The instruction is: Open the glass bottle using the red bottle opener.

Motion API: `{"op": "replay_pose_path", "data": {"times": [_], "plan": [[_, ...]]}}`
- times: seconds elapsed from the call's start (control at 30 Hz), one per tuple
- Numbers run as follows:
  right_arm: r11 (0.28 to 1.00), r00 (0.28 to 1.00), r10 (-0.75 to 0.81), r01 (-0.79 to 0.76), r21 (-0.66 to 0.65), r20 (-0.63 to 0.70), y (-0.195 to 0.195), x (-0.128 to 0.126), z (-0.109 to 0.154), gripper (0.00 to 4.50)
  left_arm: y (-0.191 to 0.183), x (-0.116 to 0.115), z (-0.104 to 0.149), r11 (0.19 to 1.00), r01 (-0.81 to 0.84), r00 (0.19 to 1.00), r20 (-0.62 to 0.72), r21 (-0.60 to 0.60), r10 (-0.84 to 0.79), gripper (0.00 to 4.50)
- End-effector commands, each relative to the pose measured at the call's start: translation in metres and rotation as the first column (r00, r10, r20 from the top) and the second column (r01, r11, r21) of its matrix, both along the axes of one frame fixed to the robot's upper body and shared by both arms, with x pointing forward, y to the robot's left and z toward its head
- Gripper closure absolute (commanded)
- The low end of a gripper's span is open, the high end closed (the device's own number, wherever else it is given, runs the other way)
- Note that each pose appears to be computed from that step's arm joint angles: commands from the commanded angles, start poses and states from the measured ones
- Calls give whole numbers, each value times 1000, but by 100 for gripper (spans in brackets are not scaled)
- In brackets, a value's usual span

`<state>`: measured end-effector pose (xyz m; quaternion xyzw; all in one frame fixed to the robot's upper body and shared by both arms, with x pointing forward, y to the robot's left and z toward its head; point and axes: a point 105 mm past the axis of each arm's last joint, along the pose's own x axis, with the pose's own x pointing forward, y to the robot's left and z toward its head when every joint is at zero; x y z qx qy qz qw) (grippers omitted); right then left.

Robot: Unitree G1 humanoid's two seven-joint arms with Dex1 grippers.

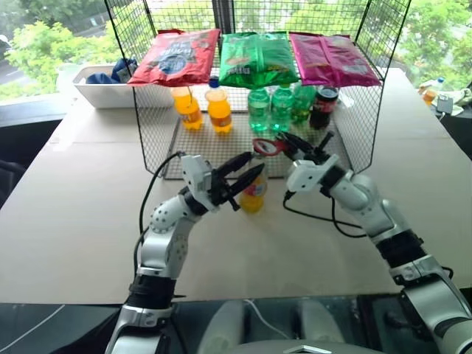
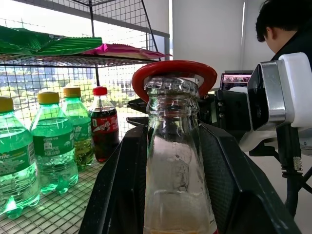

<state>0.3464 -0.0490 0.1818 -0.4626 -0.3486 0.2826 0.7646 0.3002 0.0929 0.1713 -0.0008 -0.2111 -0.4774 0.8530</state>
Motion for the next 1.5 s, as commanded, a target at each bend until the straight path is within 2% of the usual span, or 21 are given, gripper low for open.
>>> {"op": "replay_pose_path", "data": {"times": [0.03,0.47,0.7,0.87,1.03,1.27,1.37,1.5], "plan": [[999,999,25,-26,-25,-22,8,-7,-12,450,0,2,-18,999,-5,998,-64,50,9,290],[998,995,5,-11,-59,-102,16,-1,-51,450,1,1,-18,999,-6,997,-71,51,10,290],[1000,993,3,-3,-3,-117,25,1,-54,450,1,0,-19,999,-6,997,-75,52,9,290],[999,998,22,-24,-35,-56,26,-1,-48,450,0,0,-19,999,-8,997,-75,52,12,290],[998,1000,-21,22,-54,20,3,11,-21,450,0,0,-19,999,-8,997,-76,50,12,290],[992,980,-111,118,-32,168,-28,30,43,450,-2,1,-19,999,-10,997,-78,48,14,290],[993,969,-107,116,-27,223,-29,27,66,450,-1,1,-20,999,-12,997,-78,49,16,290],[995,966,-92,98,-14,243,-24,22,77,450,-1,1,-20,999,-15,997,-79,50,19,290]]}}
